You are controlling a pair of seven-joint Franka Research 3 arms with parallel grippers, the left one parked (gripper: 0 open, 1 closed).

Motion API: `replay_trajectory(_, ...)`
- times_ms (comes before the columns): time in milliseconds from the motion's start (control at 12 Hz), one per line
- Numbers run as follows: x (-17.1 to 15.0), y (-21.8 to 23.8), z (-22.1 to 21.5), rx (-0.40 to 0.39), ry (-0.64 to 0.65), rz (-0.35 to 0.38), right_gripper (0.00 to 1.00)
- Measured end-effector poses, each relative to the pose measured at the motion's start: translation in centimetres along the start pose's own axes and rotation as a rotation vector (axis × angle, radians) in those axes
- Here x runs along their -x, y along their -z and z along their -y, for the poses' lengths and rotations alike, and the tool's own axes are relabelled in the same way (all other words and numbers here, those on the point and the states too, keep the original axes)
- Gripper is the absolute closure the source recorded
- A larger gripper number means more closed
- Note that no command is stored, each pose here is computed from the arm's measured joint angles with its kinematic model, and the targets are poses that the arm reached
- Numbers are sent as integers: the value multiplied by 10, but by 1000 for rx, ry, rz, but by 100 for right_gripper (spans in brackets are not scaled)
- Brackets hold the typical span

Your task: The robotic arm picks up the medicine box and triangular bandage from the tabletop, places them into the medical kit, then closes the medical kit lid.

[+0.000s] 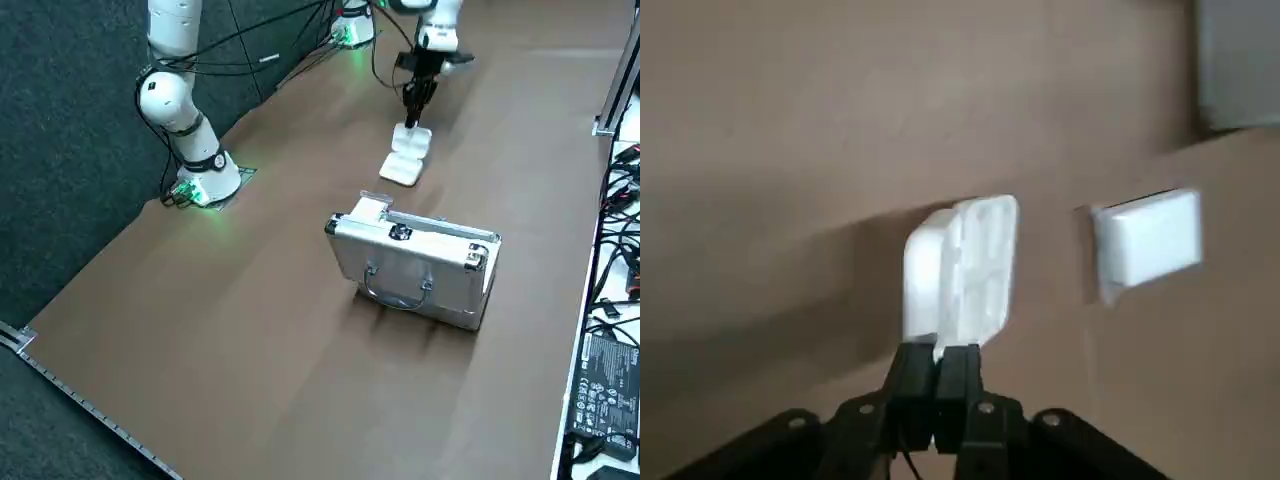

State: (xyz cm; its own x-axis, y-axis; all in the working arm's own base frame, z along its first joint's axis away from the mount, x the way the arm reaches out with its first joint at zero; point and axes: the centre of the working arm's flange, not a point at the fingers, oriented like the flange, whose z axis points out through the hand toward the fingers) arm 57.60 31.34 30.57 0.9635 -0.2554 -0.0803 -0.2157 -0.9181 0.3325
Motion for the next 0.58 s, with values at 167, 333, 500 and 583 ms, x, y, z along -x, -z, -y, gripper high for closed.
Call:
replay_trajectory(167,-11,30,-22,2,-34,-16,97)
replay_trajectory(333,-21,51,-44,14,-45,-57,97)
replay_trajectory(500,-29,63,-66,44,-37,-82,97)
replay_trajectory(583,-34,66,-77,75,-19,-95,97)
